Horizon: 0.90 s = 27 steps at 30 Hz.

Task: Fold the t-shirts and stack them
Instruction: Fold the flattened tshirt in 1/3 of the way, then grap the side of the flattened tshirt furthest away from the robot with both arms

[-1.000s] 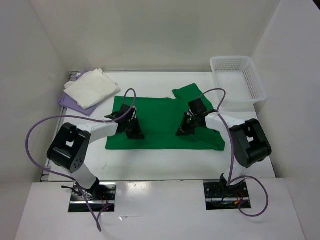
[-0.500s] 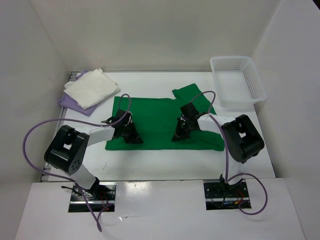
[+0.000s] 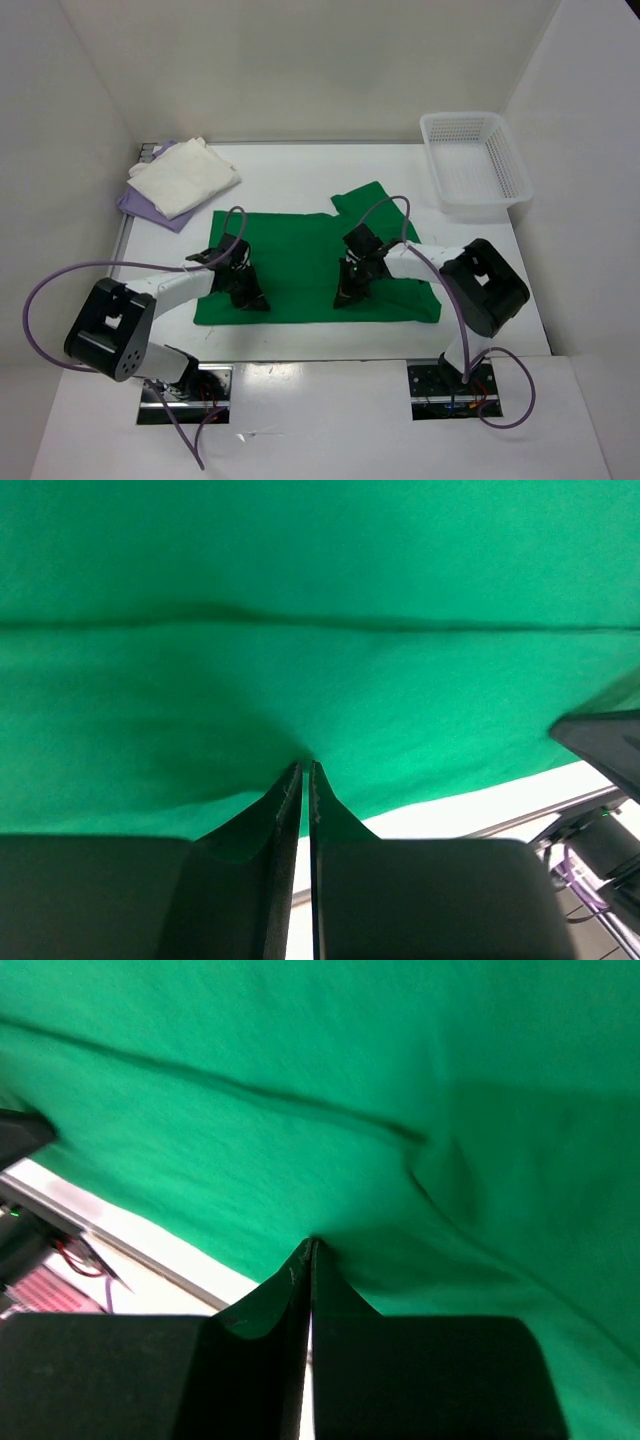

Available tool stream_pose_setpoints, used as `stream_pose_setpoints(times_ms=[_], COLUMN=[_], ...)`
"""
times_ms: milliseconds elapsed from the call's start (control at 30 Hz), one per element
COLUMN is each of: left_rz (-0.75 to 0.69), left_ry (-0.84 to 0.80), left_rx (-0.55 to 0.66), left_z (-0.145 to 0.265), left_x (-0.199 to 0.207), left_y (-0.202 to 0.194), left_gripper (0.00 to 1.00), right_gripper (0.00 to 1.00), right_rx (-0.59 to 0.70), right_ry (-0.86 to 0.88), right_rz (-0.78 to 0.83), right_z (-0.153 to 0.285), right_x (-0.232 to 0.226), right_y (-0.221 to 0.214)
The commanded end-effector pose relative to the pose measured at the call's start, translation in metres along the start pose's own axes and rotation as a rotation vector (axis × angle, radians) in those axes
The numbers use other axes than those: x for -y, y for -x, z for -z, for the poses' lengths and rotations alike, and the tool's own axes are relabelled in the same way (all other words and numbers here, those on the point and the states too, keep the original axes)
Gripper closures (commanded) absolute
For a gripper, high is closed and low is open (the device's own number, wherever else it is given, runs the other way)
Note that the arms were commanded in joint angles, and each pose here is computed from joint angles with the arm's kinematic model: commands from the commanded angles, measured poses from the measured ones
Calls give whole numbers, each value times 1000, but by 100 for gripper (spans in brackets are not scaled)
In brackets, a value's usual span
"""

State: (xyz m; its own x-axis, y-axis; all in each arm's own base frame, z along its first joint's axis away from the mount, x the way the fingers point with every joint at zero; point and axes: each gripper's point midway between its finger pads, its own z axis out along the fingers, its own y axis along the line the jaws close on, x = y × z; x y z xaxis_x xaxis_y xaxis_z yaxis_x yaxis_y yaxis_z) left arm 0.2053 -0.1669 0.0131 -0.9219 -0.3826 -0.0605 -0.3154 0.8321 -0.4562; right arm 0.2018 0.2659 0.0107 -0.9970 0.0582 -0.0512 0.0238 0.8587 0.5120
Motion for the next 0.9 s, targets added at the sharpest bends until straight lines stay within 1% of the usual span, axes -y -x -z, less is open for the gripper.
stream_pose_setpoints(times_ms=[0,33,67,100,133,167,200,233,267,300,333,367,433,467,500,533,567,600,633,767,833,867], left_rz=[7,-10,-9,6,-18,-22,-17,-11,-9,22,16,35,84,95,119,142,152,167,174,196,219,205], left_ry=[73,55,35,19,-27,-47,-68,-83,-100,-104,-113,-77,-55,-20,-2,20,57,79,96,130,185,185], left_rx=[-43,-32,-30,7,55,92,143,175,235,272,324,372,465,478,551,561,596,615,632,694,708,714], left_z=[13,18,22,30,41,49,58,63,69,73,75,72,75,65,74,68,68,69,69,69,63,63], left_x=[-15,-12,-7,-4,13,21,25,31,41,37,39,33,25,18,15,5,-1,-8,-13,-26,-42,-40], left_y=[-10,-4,2,17,37,51,71,86,112,132,152,176,213,224,248,260,271,281,296,327,336,342], left_gripper=[88,88,88,88,86,86,85,85,84,84,83,83,84,84,84,80,75,71,65,48,47,47], right_gripper=[96,95,90,89,86,83,81,78,75,75,75,87,95,96,96,96,96,96,96,96,96,96], right_rx=[-49,-18,-10,21,20,41,86,115,159,196,204,244,269,291,304,307,307,307,311,321,320,311], right_ry=[-90,-79,-71,-53,-33,-8,21,33,54,59,54,70,79,86,98,100,100,92,95,96,99,94], right_rz=[-17,11,26,30,44,54,47,50,73,57,50,65,41,40,49,51,51,49,52,48,51,45], right_z=[15,20,24,33,37,43,56,62,73,82,82,89,91,96,97,97,96,94,92,90,90,86], right_x=[17,8,1,-9,-14,-21,-28,-31,-39,-35,-32,-37,-32,-35,-36,-38,-39,-33,-35,-26,-24,-21], right_y=[-22,-12,-7,9,17,28,50,62,79,95,105,121,140,151,158,163,165,167,173,188,192,192])
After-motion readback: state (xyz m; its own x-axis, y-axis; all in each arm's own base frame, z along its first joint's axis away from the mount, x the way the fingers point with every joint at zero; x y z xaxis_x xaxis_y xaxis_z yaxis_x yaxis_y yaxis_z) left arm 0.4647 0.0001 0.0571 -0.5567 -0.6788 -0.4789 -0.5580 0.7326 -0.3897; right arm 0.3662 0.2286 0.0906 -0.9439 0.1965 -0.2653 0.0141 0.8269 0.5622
